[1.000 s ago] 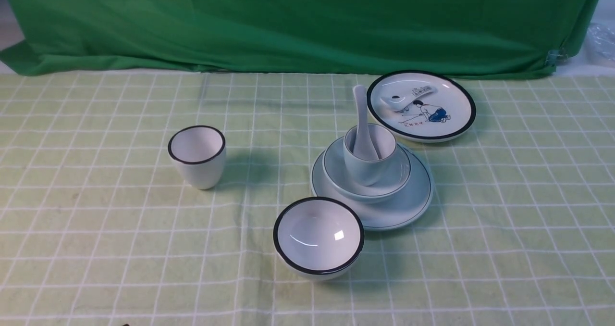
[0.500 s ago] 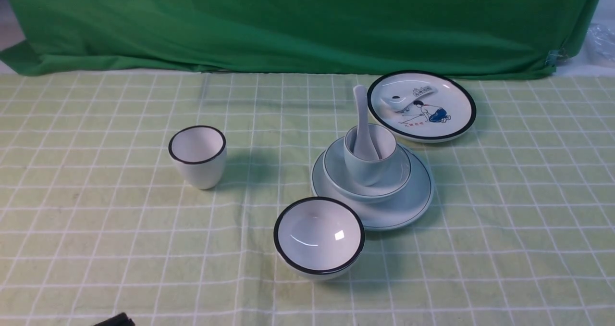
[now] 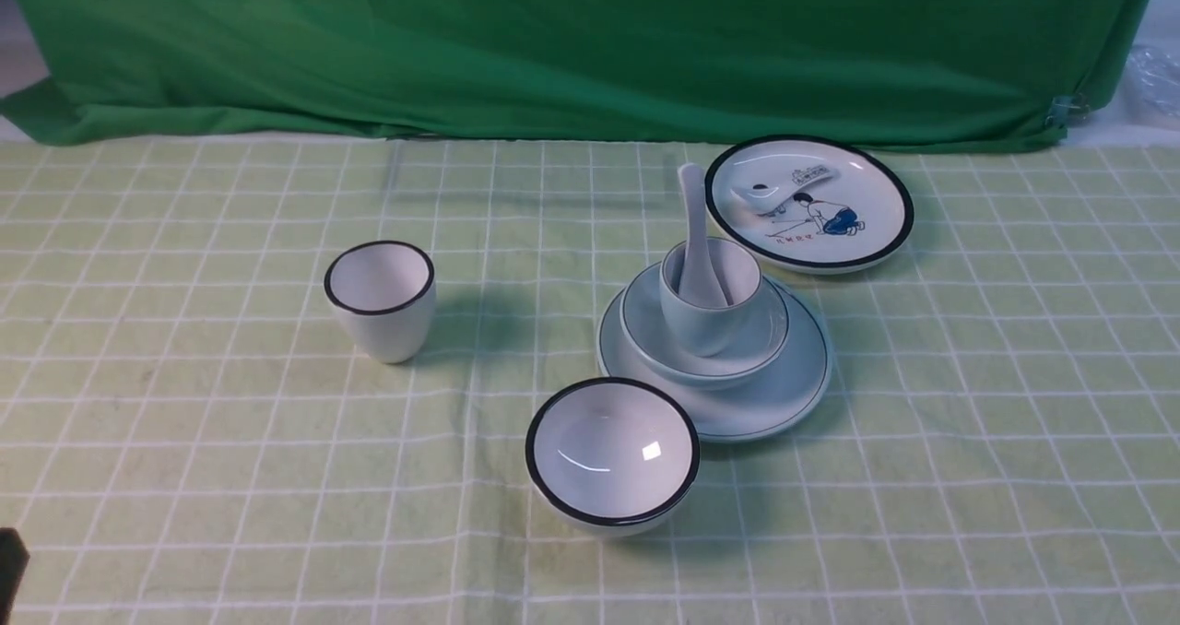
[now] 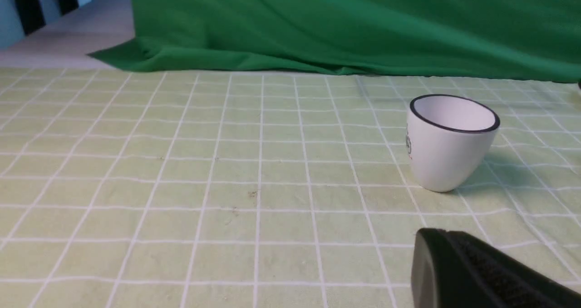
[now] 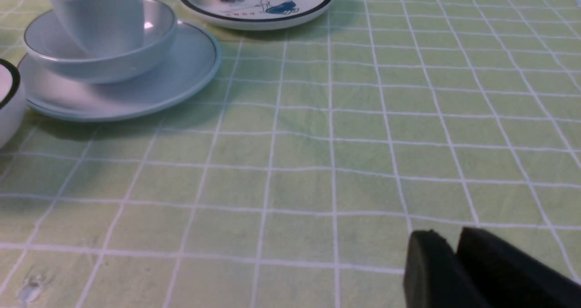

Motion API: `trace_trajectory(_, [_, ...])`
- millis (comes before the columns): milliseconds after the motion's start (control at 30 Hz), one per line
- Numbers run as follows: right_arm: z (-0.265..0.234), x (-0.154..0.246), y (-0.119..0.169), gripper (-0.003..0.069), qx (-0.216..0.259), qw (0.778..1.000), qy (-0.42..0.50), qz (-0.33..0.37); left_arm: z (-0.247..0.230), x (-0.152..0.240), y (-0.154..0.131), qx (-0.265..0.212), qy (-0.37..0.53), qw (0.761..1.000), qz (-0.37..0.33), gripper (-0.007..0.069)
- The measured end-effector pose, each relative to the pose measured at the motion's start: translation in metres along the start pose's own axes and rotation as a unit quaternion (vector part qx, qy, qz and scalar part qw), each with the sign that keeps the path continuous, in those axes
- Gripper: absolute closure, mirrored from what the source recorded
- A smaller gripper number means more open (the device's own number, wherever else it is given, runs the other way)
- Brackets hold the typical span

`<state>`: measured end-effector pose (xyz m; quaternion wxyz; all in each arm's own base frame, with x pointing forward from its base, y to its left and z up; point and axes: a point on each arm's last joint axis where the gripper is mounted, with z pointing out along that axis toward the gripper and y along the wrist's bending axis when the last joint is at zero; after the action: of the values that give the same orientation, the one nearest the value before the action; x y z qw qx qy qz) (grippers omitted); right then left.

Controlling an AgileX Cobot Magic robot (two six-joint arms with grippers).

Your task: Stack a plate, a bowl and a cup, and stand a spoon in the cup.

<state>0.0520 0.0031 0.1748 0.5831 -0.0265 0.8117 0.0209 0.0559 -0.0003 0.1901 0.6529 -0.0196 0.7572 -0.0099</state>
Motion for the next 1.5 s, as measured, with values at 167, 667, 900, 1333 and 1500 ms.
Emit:
trace_trajectory(167, [0.0,0.0,0.0,0.0512,0.0,1.0,0.0,0.0,-0.0001,-0.0001,0.0009,-0.007,-0.001,1.0,0.004,0.0623])
trace_trajectory(667, [0.0,0.0,0.0,0.0478,0.0,1.0,0.0,0.0,-0.0001,0.0002,0.0014,-0.01,0.001,1.0,0.015,0.0623])
trace_trajectory(900, [0.0,0.0,0.0,0.0471,0.0,1.0,0.0,0.0,-0.0001,0.0002,0.0015,-0.01,0.001,1.0,0.016,0.0622])
trace_trajectory(1333, [0.0,0.0,0.0,0.0429,0.0,1.0,0.0,0.0,-0.0001,0.0002,0.0015,-0.01,0.001,1.0,0.016,0.0622])
trace_trajectory(1500, [0.0,0.0,0.0,0.0424,0.0,1.0,0.0,0.0,-0.0001,0.0002,0.0015,-0.01,0.001,1.0,0.016,0.0622])
